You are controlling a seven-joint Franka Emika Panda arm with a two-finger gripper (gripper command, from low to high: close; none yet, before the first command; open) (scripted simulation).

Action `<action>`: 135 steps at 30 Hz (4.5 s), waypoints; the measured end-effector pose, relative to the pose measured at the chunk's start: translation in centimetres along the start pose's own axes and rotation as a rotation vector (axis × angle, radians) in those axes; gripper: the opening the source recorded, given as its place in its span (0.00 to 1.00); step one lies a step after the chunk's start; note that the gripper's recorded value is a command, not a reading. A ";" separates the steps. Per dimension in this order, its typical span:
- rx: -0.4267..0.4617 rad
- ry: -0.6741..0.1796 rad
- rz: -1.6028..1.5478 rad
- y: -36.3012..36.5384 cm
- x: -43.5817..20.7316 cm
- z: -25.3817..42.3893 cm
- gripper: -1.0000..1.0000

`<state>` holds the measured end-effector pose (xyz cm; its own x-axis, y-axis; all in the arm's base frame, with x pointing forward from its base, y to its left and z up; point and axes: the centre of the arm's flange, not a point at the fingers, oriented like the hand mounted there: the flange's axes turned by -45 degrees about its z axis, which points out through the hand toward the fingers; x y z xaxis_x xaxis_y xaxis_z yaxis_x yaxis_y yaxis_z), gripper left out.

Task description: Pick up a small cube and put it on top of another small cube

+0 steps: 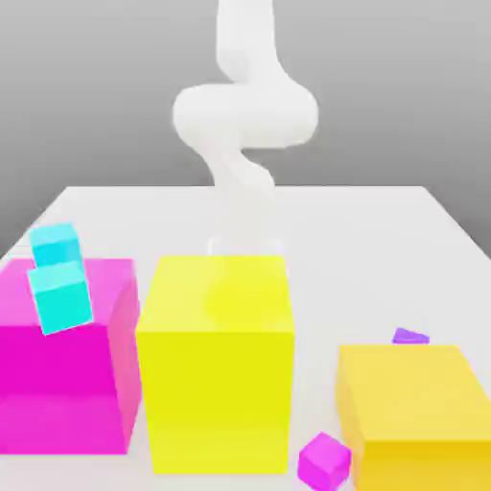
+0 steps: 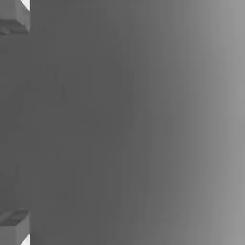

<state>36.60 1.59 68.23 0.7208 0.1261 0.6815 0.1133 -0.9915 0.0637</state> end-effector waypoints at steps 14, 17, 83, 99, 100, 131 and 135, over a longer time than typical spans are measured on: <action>0.245 -0.184 -0.811 -11.4 -6.6 16.6 0.50; 0.308 -0.209 -0.986 -14.0 -9.0 19.3 0.50; 1.038 -1.426 -1.260 -23.9 -43.8 30.7 0.00; 0.422 -1.779 -0.434 -22.3 -33.2 35.0 0.00; 0.374 -1.736 -0.408 -21.8 -31.3 35.8 0.00; 0.593 -0.848 -0.844 15.1 -14.5 27.5 0.00; 0.640 -0.756 -0.994 17.4 -15.7 24.5 0.00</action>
<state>43.97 -16.92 40.78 0.3219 0.9466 -0.0167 0.9270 -0.3187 -0.1976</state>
